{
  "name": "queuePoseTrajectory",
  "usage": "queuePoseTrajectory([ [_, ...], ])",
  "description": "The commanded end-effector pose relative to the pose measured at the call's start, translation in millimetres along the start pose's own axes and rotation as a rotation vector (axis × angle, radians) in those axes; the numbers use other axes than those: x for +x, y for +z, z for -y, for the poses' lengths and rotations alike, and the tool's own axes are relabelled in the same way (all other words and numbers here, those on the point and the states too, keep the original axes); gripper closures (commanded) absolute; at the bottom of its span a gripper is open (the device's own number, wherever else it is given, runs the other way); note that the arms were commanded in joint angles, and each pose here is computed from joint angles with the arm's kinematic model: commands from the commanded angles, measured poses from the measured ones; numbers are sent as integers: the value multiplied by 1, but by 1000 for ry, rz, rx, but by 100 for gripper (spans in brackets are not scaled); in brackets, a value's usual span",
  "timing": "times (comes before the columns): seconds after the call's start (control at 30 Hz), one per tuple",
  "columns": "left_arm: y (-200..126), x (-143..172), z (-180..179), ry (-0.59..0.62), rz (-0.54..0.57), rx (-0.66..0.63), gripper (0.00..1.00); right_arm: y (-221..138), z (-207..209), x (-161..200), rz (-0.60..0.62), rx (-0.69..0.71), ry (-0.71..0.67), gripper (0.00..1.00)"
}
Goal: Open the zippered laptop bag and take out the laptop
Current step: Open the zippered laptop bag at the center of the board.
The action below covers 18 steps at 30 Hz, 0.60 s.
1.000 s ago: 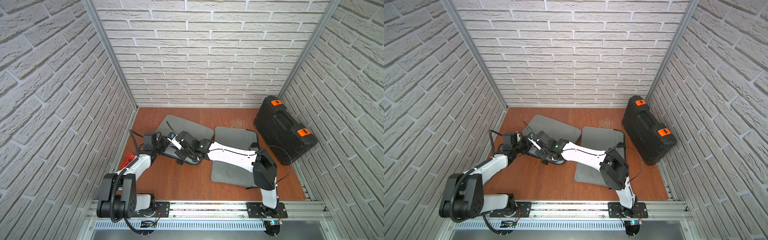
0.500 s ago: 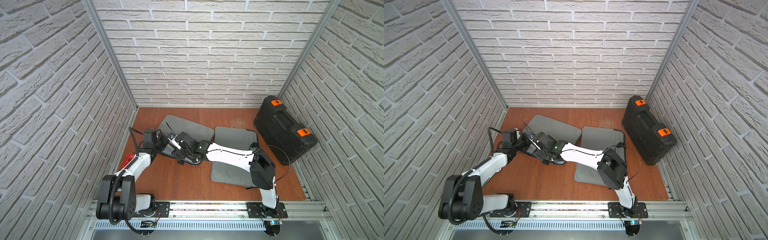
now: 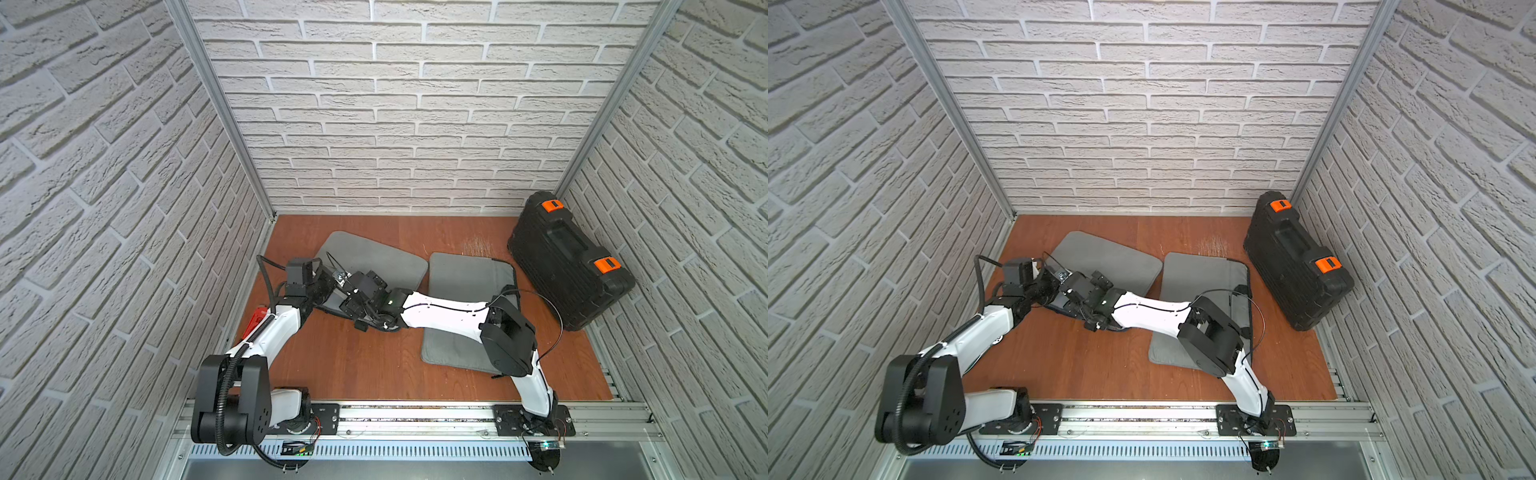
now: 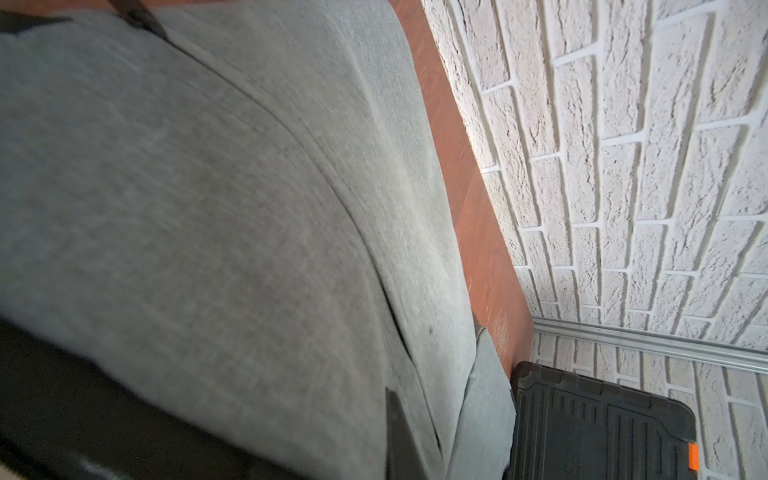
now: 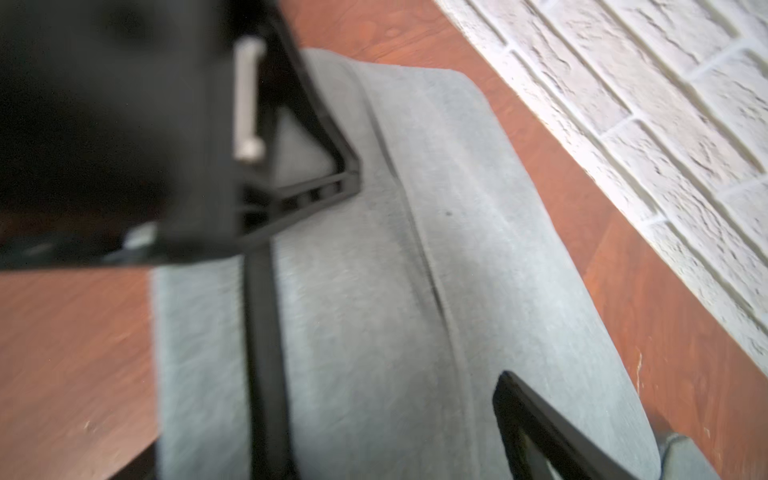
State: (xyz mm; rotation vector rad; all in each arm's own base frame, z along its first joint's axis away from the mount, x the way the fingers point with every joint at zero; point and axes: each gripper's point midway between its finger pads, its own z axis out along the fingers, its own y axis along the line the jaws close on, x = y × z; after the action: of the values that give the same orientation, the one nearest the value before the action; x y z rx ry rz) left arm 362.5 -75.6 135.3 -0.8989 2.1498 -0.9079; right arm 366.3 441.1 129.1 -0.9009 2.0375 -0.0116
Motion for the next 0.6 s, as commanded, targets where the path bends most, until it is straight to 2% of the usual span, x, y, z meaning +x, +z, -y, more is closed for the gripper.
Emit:
queuePoseTrajectory([
  [0.0, -16, -8, 37, 60, 24, 115, 100, 15, 25, -1, 11, 120, 44, 26],
  [0.1, -19, -9, 35, 56, 25, 115, 100, 18, 27, 0, 12, 114, 59, 54],
  [0.17, -21, -12, 35, 53, 31, 118, 93, 17, 28, -2, 15, 104, 70, 78],
  [0.2, -22, -14, 33, 51, 36, 116, 80, 15, 27, -4, 21, 94, 75, 88],
  [0.23, -24, -15, 32, 51, 39, 112, 62, 12, 28, -7, 26, 89, 83, 94],
  [0.3, -28, -17, 28, 51, 54, 105, 11, 8, 30, -12, 36, 78, 100, 94],
  [0.33, -30, -19, 25, 50, 64, 96, 2, 5, 31, -15, 41, 76, 108, 94],
  [0.57, -59, -21, -4, 43, 174, 33, 2, -12, 45, -34, 43, 59, 187, 94],
])
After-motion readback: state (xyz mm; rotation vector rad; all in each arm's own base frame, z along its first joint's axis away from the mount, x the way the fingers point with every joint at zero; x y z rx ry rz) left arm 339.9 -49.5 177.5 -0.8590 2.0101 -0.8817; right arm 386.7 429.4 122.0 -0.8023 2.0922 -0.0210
